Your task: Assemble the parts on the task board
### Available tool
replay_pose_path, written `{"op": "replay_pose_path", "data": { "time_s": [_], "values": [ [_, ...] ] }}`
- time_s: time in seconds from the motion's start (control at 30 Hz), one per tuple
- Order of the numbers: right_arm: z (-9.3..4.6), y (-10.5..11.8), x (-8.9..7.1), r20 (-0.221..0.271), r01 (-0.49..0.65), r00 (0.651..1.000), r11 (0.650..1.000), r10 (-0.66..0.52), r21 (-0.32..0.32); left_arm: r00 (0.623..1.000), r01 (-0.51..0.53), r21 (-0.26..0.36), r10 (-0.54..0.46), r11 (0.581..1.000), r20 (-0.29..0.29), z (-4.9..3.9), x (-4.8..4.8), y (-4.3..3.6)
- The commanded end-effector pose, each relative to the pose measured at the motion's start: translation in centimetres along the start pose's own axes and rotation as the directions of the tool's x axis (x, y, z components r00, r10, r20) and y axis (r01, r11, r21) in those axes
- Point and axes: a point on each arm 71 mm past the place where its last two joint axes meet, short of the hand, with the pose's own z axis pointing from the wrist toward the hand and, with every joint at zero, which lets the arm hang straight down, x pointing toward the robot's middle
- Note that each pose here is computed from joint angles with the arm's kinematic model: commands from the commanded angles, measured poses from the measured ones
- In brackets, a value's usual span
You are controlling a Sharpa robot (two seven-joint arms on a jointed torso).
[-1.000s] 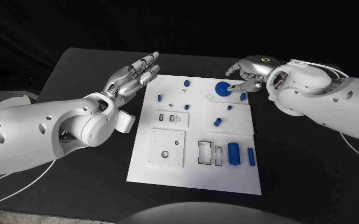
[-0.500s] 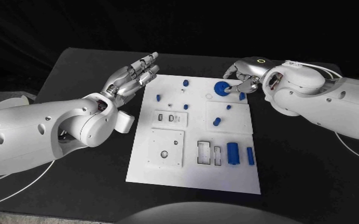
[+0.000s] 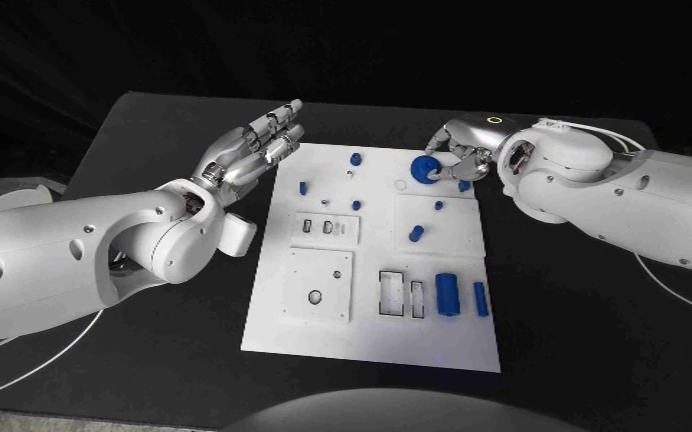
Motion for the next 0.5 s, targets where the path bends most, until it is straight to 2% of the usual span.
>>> {"op": "replay_pose_path", "data": {
  "time_s": [0.03, 0.33, 0.5],
  "values": [
    [0.14, 0.13, 0.44, -0.013, 0.005, 1.000, 1.000, -0.005, 0.000, 1.000, 0.013, 0.023, -0.012, 1.000, -0.023, 0.03, 0.23, -0.18],
    [0.47, 0.44, 1.21, -0.019, -0.001, 1.000, 1.000, 0.001, -0.012, 1.000, 0.012, 0.023, -0.011, 1.000, -0.021, -0.02, 0.15, -0.18],
    [0.52, 0.57, 1.26, 0.001, -0.008, 1.000, 1.000, 0.008, -0.029, 1.000, 0.012, 0.020, -0.011, 1.000, -0.022, 0.00, 0.15, -0.15]
  ]
}}
